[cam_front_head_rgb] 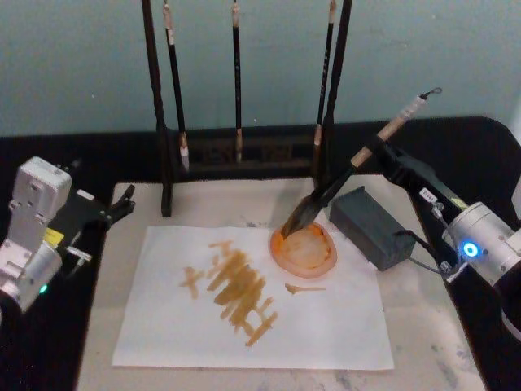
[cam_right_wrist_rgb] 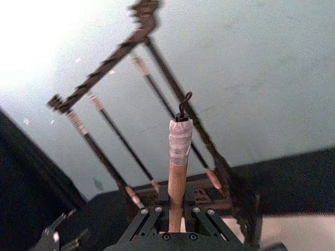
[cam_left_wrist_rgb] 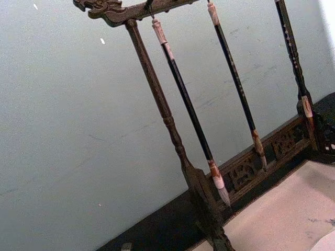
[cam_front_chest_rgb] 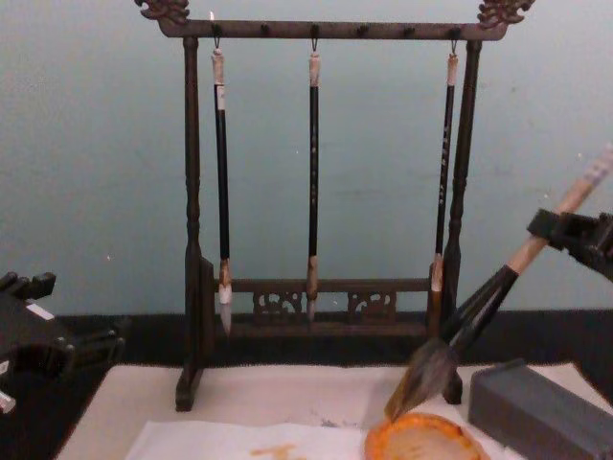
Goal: Pick up the brush from the inkstone, write on the paper, then place the brush back to its original position.
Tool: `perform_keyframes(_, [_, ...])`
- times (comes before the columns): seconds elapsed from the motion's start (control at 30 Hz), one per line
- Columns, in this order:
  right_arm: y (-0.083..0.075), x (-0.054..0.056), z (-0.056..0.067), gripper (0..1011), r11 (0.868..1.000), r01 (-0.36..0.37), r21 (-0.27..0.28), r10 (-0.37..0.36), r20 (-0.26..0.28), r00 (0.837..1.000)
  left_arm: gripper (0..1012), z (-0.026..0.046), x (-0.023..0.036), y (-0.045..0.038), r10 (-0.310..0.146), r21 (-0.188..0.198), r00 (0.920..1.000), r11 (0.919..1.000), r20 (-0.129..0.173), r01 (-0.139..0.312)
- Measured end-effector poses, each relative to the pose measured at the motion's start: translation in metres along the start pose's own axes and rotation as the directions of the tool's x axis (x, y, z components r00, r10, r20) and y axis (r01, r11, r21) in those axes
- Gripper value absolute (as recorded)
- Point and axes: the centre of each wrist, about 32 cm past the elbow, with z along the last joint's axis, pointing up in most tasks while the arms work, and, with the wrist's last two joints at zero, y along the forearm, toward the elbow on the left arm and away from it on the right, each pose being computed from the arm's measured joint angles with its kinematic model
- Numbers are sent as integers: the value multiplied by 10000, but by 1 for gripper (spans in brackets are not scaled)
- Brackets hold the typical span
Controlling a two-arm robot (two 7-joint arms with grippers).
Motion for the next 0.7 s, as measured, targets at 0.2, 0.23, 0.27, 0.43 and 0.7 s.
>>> perform_keyframes(0.2, [-19,-75,45,153,9985,-517,-201,537,1134,9921,1009,0,0,0,0,1,10000,10000,0,0])
perform_keyframes(0.23, [-27,-96,54,153,9974,-655,-296,691,1470,9867,1010,0,0,0,0,1,10000,10000,0,0])
perform_keyframes(0.27, [-31,-105,58,153,9969,-709,-344,756,1622,9839,1010,0,0,0,0,1,10000,10000,0,0])
perform_keyframes(0.43, [-76,-165,87,153,9919,-1079,-664,1215,2568,9588,1010,0,0,0,0,0,10000,10000,0,0])
perform_keyframes(0.7, [-194,-258,107,153,9834,-1480,-1046,1760,3581,9169,1010,0,0,0,0,-1,10000,10000,0,0])
